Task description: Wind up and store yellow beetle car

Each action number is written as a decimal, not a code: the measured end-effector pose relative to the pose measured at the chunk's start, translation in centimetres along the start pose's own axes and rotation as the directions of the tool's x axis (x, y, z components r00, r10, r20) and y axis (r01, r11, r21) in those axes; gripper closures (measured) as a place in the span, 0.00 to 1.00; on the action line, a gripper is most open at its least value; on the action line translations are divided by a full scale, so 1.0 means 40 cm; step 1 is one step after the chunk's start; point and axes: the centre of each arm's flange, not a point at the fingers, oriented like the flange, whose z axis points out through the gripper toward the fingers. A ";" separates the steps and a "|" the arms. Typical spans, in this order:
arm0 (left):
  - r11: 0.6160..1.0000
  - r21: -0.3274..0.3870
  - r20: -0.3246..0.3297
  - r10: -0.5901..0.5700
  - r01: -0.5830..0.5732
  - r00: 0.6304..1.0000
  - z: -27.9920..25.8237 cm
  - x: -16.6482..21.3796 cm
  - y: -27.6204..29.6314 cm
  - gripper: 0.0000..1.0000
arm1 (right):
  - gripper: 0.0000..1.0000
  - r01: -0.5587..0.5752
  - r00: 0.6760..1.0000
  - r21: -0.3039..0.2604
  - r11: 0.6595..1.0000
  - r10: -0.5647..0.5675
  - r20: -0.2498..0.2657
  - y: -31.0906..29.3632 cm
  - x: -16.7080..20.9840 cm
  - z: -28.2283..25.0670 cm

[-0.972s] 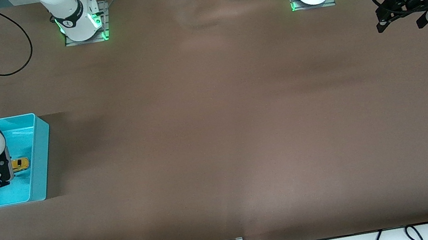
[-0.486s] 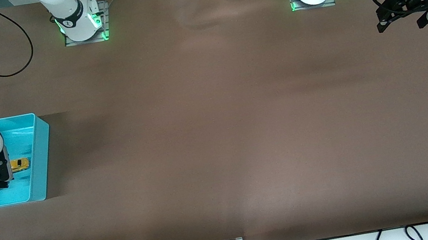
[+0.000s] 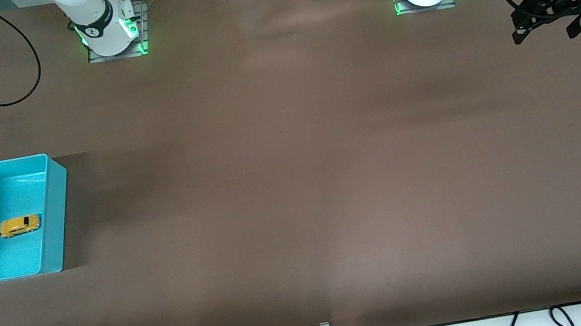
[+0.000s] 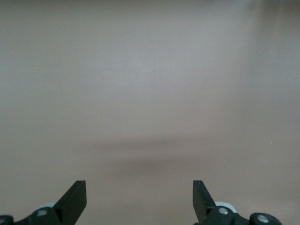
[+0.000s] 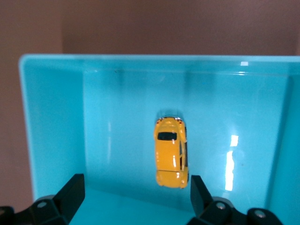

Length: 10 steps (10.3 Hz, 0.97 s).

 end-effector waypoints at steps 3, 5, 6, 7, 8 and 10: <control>1.000 0.000 0.000 0.000 0.000 1.000 0.000 0.000 -0.001 0.00 | 0.00 -0.217 0.976 0.026 0.976 0.218 -0.017 -0.066 0.057 -0.156; 1.000 0.000 0.000 -0.001 0.001 1.000 -0.001 0.000 -0.001 0.00 | 0.00 -0.374 0.925 0.040 0.926 0.376 -0.051 -0.104 0.098 -0.232; 1.000 0.000 0.000 -0.001 0.001 1.000 -0.001 0.000 -0.001 0.00 | 0.00 -0.447 0.891 0.048 0.893 0.450 -0.062 -0.121 0.124 -0.268; 1.000 0.000 0.000 -0.001 0.001 1.000 -0.001 0.000 -0.001 0.00 | 0.00 -0.513 0.854 0.054 0.857 0.516 -0.069 -0.137 0.155 -0.302; 1.000 0.000 0.000 -0.001 0.001 1.000 -0.001 0.000 -0.001 0.00 | 0.00 -0.573 0.814 0.056 0.818 0.575 -0.080 -0.150 0.192 -0.337; 1.000 0.000 0.001 0.000 0.000 1.000 -0.001 -0.001 -0.001 0.00 | 0.00 -0.676 0.727 0.053 0.735 0.677 -0.115 -0.173 0.270 -0.407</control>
